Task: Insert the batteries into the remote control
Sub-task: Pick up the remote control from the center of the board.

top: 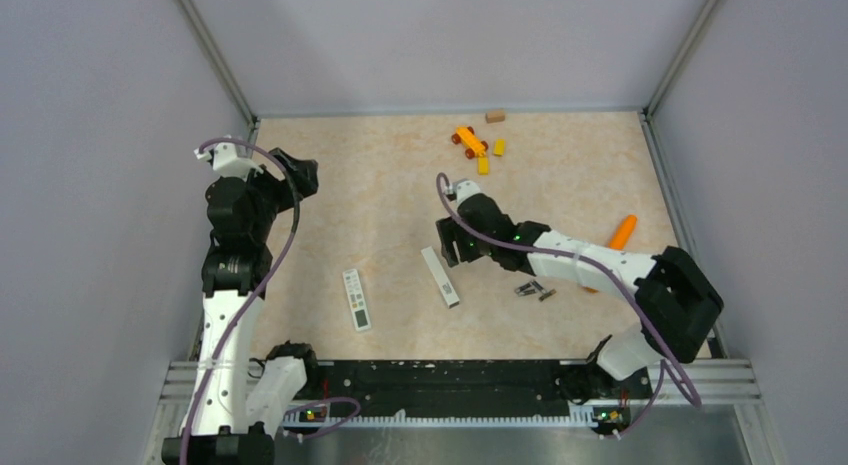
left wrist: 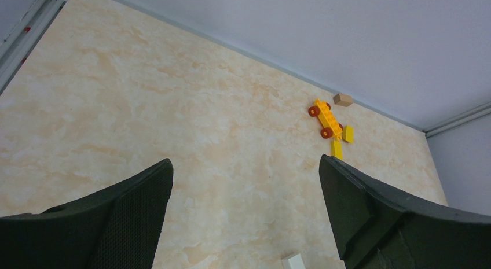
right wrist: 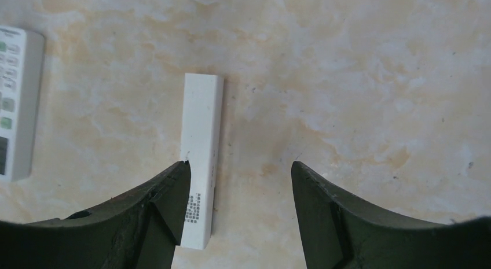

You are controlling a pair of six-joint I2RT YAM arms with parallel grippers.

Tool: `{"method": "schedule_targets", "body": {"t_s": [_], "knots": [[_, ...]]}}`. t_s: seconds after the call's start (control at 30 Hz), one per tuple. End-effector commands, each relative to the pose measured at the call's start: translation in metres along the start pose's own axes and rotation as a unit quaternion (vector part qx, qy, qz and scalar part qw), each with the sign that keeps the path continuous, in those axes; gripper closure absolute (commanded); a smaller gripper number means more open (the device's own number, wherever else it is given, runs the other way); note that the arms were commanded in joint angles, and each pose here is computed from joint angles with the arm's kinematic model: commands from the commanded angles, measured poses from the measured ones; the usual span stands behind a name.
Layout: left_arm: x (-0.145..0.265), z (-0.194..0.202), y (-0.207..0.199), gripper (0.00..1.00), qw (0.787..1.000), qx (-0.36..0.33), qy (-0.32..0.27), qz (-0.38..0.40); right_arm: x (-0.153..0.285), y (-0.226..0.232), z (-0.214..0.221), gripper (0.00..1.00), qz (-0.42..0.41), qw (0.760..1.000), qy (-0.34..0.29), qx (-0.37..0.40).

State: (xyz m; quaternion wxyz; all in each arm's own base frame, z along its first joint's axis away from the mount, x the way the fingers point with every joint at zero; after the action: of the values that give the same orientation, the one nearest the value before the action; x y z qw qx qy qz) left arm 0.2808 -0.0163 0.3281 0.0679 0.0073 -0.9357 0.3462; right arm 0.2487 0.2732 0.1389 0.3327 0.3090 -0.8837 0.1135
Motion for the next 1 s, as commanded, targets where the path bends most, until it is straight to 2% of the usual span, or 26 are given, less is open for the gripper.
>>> {"method": "schedule_targets", "body": {"t_s": [0.0, 0.13, 0.5, 0.7, 0.97], "knots": [[-0.001, -0.009, -0.003, 0.01, 1.0, -0.004, -0.023, 0.004, -0.011, 0.009, 0.001, 0.34, 0.052, 0.996, 0.026, 0.07], [0.0, -0.011, 0.0, 0.01, 0.999, -0.006, -0.034, 0.001, -0.028, 0.029, 0.013, 0.35, 0.025, 0.995, 0.048, 0.088], [0.004, -0.011, -0.002, 0.01, 0.999, 0.002, -0.048, 0.014, -0.041, 0.055, 0.013, 0.37, -0.028, 0.995, 0.046, 0.084], [0.004, -0.012, -0.001, 0.01, 0.999, 0.002, -0.051, 0.01, -0.05, 0.057, 0.018, 0.46, -0.028, 0.995, 0.054, 0.083], [0.006, -0.01, 0.001, 0.01, 0.999, 0.001, -0.051, 0.007, -0.06, 0.063, 0.02, 0.51, -0.034, 0.994, 0.061, 0.082]]}}
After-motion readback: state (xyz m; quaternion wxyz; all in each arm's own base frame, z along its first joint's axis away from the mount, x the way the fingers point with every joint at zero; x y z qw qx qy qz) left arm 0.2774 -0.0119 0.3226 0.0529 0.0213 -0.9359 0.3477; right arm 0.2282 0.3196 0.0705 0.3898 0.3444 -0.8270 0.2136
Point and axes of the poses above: each gripper's point midway between its finger pads, its own x axis back along the fingers, its own y axis along the line the jaws close on, z = x × y, the point moved 4 cm from there along x, back along the fingers, and after that the axes turned 12 degrees about x, right-handed, at the moved point
